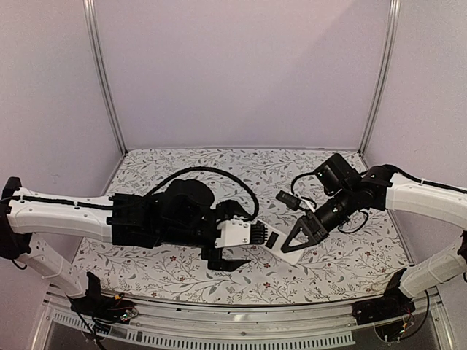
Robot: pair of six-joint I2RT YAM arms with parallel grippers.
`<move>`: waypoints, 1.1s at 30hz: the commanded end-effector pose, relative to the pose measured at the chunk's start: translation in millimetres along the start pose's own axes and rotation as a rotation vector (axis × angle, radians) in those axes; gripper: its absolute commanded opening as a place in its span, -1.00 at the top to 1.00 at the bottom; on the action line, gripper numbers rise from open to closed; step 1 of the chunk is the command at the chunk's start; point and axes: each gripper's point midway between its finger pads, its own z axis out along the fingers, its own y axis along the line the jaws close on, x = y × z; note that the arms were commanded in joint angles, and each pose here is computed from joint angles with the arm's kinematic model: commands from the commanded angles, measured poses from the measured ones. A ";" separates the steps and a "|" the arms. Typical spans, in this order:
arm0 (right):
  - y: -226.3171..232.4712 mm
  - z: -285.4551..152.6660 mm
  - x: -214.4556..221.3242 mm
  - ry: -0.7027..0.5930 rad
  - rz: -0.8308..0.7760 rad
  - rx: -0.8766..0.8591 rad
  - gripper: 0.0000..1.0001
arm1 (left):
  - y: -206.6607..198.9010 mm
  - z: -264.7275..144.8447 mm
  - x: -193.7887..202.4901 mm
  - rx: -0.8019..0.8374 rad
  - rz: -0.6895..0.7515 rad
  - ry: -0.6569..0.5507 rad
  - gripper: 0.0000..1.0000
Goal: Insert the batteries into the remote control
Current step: Pass from the right arm to the left
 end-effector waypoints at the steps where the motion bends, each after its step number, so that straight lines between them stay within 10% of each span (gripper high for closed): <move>1: 6.4 -0.6 4.0 0.006 -0.003 -0.027 1.00 | -8.7 3.9 -4.9 0.010 0.095 0.019 -0.99; 33: 4.9 23.7 -2.1 0.096 0.026 -0.040 1.00 | -20.9 41.4 -6.2 0.109 0.261 0.076 -0.72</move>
